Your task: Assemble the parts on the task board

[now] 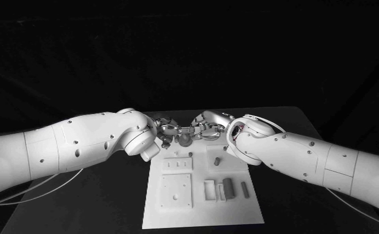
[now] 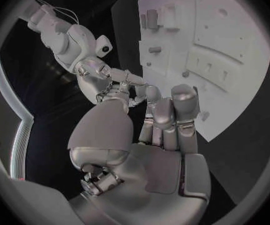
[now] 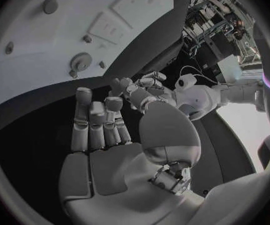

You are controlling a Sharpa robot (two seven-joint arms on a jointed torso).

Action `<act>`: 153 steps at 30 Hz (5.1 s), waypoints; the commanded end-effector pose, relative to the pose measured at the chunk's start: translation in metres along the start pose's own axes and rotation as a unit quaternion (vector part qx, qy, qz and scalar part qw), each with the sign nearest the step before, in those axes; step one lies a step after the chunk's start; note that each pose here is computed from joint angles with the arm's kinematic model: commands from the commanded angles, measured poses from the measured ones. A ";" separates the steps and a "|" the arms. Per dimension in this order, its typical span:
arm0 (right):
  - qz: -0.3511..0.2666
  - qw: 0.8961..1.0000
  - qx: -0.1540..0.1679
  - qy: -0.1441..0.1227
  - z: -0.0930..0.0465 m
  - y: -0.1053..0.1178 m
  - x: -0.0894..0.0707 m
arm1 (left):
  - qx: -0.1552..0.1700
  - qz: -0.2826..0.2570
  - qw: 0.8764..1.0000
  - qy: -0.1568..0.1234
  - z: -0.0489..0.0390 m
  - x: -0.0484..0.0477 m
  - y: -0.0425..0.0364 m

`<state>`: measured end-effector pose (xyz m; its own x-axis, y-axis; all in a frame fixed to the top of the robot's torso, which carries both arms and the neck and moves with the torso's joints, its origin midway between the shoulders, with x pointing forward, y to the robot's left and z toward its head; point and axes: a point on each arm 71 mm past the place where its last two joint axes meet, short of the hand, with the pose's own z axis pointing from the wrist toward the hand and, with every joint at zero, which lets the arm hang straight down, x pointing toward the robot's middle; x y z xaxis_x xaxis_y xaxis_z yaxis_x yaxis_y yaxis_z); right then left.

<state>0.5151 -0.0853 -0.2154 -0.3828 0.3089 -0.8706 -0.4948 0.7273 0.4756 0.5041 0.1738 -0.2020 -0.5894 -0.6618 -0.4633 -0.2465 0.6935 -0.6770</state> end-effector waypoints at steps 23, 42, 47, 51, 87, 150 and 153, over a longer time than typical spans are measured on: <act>-0.007 1.000 -0.009 0.014 0.000 0.009 0.005 | -0.005 0.001 1.000 0.006 0.0010 0.0036 -0.0033; -0.008 1.000 -0.011 0.015 0.001 0.012 0.006 | -0.012 0.001 1.000 0.014 0.0012 0.0055 -0.0031; -0.008 1.000 -0.011 0.016 0.001 0.013 0.006 | -0.013 0.001 1.000 0.011 0.0012 0.0054 -0.0031; -0.008 1.000 -0.012 0.018 0.001 0.014 0.007 | -0.016 -0.005 1.000 0.005 0.0014 0.0047 -0.0030; -0.013 0.999 -0.008 0.029 0.000 0.014 0.009 | -0.010 -0.005 1.000 0.010 0.0002 0.0069 -0.0044; 0.002 0.995 0.091 -0.033 -0.032 -0.071 -0.041 | -0.065 -0.019 0.998 -0.002 0.0030 -0.0012 0.0116; 0.010 0.994 0.099 -0.042 -0.034 -0.078 -0.050 | -0.075 -0.001 0.997 -0.006 0.0055 0.0020 0.0153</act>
<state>0.5438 -0.1739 -0.2075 -0.3222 0.3247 -0.8893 -0.3374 0.8383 0.4283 0.5028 0.1824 -0.2161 -0.5740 -0.7001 -0.4247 -0.3750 0.6858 -0.6237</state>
